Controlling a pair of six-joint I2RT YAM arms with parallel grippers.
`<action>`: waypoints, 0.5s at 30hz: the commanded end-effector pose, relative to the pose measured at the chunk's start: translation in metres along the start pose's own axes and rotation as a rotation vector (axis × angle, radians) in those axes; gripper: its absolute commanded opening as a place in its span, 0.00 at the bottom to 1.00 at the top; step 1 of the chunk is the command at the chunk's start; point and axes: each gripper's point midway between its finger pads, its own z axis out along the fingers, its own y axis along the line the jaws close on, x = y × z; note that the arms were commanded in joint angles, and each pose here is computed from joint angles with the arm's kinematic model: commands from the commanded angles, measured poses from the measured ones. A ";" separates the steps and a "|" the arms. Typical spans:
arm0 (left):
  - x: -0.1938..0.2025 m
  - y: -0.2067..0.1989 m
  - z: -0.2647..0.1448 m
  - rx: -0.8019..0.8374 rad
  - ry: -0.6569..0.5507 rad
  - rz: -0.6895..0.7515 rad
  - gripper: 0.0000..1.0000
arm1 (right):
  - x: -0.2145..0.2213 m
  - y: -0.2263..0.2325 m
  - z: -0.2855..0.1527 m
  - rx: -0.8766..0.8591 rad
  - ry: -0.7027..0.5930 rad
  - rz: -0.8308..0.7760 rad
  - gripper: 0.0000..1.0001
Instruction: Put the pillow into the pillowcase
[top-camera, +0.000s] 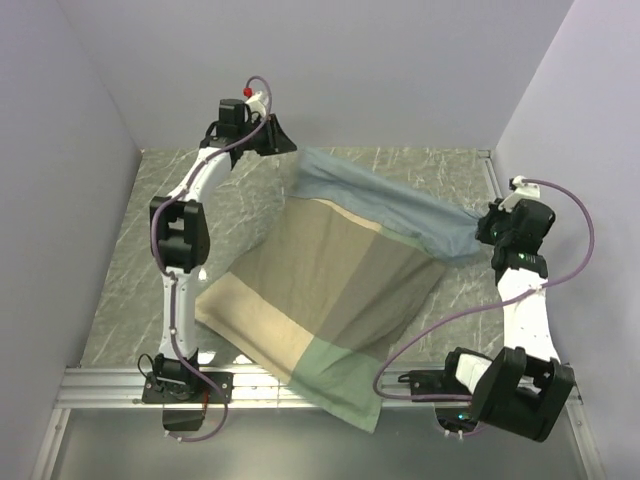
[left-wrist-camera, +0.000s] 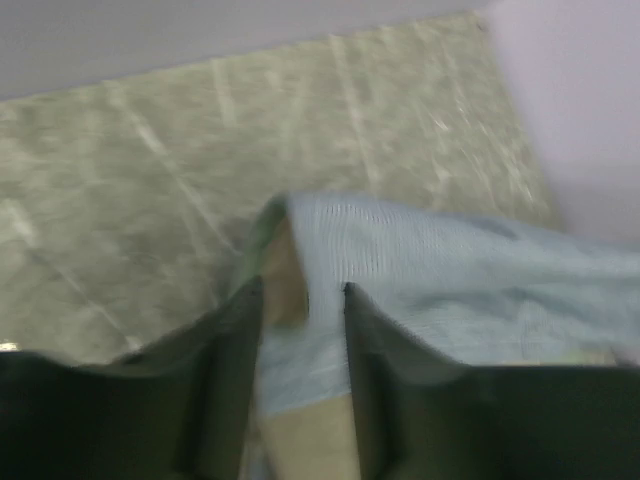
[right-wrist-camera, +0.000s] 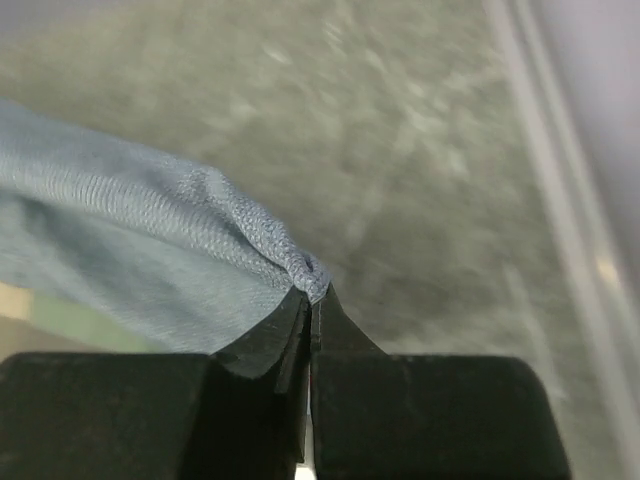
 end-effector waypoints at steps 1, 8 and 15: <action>-0.075 0.021 -0.026 -0.119 -0.163 0.181 0.50 | 0.005 -0.051 -0.003 0.206 0.051 -0.236 0.00; -0.029 -0.007 -0.107 -0.125 0.025 0.218 0.99 | 0.077 -0.081 -0.024 0.212 0.449 -0.480 0.67; 0.137 -0.038 -0.203 -0.153 0.393 0.257 0.99 | 0.014 -0.052 -0.054 0.127 0.370 -0.575 0.97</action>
